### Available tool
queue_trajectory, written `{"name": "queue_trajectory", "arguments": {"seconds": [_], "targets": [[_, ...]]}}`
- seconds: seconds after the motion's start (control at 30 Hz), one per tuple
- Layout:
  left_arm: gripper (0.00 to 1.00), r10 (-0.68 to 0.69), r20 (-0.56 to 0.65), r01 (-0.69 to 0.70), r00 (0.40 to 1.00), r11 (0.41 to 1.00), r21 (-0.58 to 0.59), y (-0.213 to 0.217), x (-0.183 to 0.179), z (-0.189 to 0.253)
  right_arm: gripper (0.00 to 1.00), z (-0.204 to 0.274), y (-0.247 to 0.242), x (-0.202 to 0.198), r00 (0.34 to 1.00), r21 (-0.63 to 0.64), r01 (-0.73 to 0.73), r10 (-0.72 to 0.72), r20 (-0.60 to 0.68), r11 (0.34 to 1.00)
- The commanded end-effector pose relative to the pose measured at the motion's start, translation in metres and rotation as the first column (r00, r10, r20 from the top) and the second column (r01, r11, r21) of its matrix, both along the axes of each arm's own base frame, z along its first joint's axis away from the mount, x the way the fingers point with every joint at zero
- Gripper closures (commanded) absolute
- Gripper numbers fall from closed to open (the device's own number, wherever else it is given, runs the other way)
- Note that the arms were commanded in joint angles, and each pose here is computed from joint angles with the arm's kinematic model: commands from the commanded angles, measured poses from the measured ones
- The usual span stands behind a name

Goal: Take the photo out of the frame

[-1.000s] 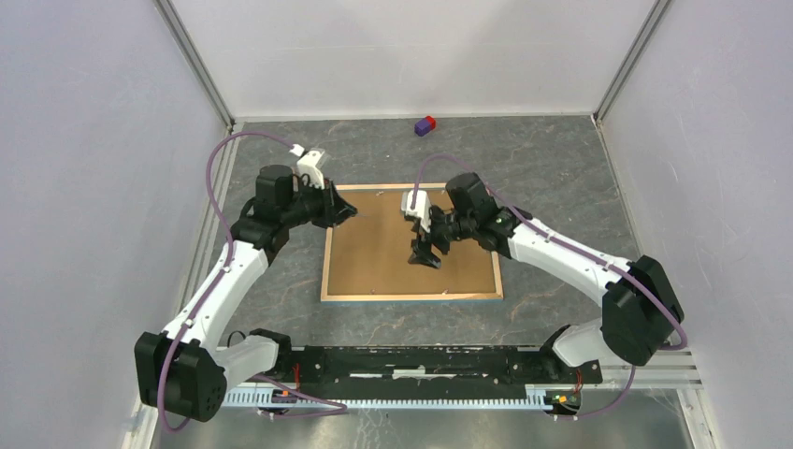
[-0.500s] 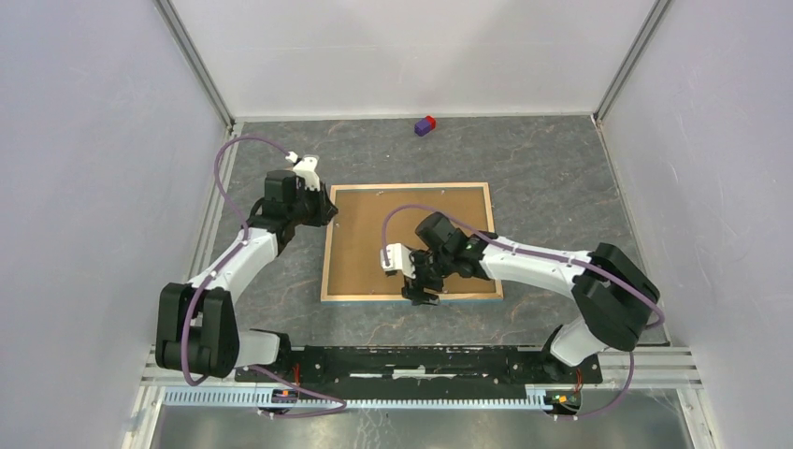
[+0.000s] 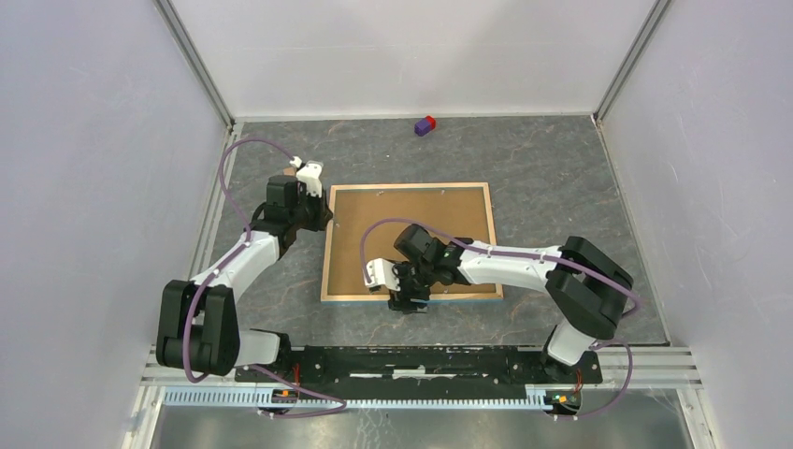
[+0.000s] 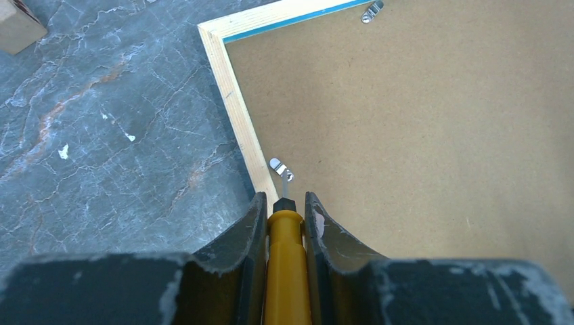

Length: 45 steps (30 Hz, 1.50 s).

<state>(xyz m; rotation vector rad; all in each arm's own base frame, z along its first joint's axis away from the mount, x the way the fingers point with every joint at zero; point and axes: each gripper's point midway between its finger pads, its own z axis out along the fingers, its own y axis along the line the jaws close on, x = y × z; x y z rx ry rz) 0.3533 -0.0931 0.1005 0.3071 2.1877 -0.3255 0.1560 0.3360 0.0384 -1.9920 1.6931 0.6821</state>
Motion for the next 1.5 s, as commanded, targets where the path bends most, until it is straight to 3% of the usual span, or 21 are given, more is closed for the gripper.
{"name": "queue_trajectory", "arguments": {"seconds": [0.0, 0.6, 0.93, 1.27, 1.47], "targets": [[0.98, -0.022, 0.065, 0.018, 0.998, 0.998, 0.062, 0.007, 0.009, 0.006, 0.29, 0.015, 0.021, 0.011, 0.998, 0.031, -0.009, 0.007, 0.062, 0.999], [0.98, -0.003, -0.027, 0.005, 1.0, 0.997, 0.081, 0.01, 0.004, -0.025, 0.35, -0.013, 0.025, 0.006, 0.999, -0.031, -0.022, 0.023, 0.038, 0.999], [0.98, -0.025, -0.071, 0.028, 0.997, 0.999, 0.038, 0.002, -0.002, -0.043, 0.55, -0.039, 0.012, -0.017, 0.995, -0.092, -0.095, 0.094, -0.013, 0.991], [0.98, -0.181, -0.059, 0.18, 0.982, 0.984, -0.014, -0.019, -0.011, -0.046, 1.0, -0.053, -0.001, -0.033, 0.985, -0.137, -0.168, 0.162, -0.055, 0.976], [0.98, -0.262, -0.017, 0.262, 0.965, 0.965, -0.001, -0.025, -0.016, -0.038, 1.0, -0.052, -0.003, -0.036, 0.984, -0.13, -0.174, 0.167, -0.062, 0.976]]}}
